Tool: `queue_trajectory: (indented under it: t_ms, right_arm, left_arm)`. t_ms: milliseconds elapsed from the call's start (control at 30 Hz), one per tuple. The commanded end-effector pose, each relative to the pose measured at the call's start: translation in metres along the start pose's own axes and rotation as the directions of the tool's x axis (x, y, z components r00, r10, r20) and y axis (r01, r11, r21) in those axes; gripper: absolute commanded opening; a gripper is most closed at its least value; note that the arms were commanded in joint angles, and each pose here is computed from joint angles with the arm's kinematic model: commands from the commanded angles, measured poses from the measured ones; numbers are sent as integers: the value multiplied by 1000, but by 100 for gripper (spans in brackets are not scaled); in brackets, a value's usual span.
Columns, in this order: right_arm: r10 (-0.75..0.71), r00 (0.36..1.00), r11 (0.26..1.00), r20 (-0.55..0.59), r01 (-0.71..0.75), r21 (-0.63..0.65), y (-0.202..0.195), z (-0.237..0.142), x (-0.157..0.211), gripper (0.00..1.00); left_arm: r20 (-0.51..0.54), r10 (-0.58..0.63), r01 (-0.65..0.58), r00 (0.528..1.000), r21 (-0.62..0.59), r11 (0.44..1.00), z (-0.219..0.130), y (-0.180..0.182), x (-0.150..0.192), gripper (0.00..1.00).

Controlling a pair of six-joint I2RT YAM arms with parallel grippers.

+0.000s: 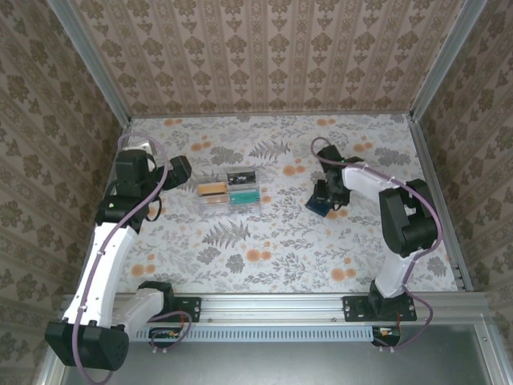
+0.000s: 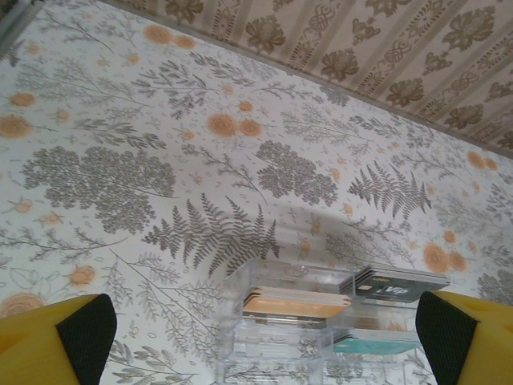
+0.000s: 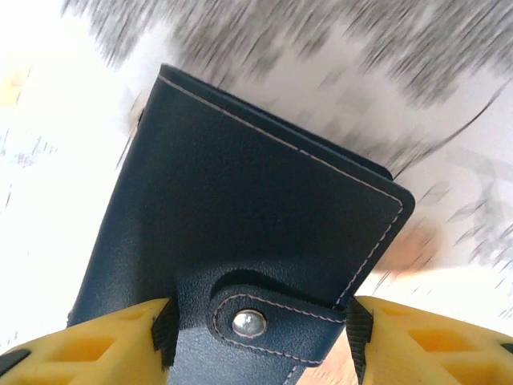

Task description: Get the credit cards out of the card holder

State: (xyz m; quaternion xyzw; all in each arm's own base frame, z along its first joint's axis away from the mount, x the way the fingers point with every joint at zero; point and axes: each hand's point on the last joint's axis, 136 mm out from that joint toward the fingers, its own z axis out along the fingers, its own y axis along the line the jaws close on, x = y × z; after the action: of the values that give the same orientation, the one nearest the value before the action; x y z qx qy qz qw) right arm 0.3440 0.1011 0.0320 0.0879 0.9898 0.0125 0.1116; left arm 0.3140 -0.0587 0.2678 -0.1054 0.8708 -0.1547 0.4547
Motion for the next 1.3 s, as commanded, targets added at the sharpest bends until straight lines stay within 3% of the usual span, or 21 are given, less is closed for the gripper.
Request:
queue_trajectory:
  t_ms: [0,267,567,800,1267]
  right_arm:
    - [-33,999,999,-7,33,-40,23,-7,31,60]
    - [-200,980,978,-7,199,-61,68,-16,85,61]
    - [-287,952,958,105,284,46,79,-57,68,65]
    - [-295,952,951,81,285,116,87,-51,74,45]
    - [-325,945,928,17,316,197,83,-20,84,40]
  left_arm:
    - [-22,-19,20,1000,43,999,3,-9,6,100]
    - [-36,10,-8,999,70,998,5,-20,11,100]
    - [-67,33,-26,997,96,995,12,-32,24,100]
    - [-77,45,-36,996,107,994,16,-34,29,100]
    - [-76,56,-48,996,110,993,11,-34,31,100]
